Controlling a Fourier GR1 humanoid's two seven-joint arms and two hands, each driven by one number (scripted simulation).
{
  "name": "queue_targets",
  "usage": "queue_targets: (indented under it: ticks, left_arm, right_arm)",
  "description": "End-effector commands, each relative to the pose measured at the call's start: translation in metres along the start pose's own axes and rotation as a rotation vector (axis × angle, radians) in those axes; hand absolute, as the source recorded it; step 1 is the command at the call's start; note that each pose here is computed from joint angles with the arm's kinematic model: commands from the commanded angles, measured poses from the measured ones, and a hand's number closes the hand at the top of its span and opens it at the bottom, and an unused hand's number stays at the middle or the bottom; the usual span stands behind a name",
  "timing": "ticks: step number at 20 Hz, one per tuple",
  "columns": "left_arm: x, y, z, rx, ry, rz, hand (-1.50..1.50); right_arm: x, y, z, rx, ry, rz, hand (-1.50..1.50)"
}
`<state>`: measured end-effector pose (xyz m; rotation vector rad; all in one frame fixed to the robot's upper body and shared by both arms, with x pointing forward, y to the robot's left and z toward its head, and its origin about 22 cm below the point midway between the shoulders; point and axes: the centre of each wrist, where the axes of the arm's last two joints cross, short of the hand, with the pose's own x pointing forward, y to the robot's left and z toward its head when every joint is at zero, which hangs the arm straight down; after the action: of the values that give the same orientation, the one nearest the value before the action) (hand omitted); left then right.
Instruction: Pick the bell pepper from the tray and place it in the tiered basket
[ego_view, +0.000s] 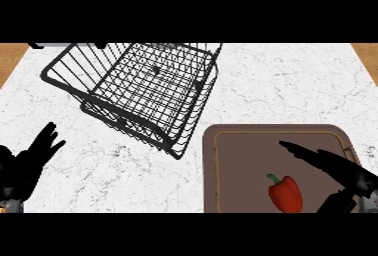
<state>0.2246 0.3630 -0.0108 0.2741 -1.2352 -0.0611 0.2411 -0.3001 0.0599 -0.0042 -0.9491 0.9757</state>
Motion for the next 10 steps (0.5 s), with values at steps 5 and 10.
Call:
queue_targets:
  ticks: [5,10]
  left_arm:
    - [-0.004,-0.019,0.002,0.003,0.032,-0.011,0.0]
    - [-0.009,-0.016,0.008,-0.027,0.058,0.002,0.0]
  right_arm:
    - [0.009,0.026,-0.027,0.022,0.002,-0.015,-1.5]
    - [0.001,0.025,-0.049,0.033,0.011,-0.019,-1.5]
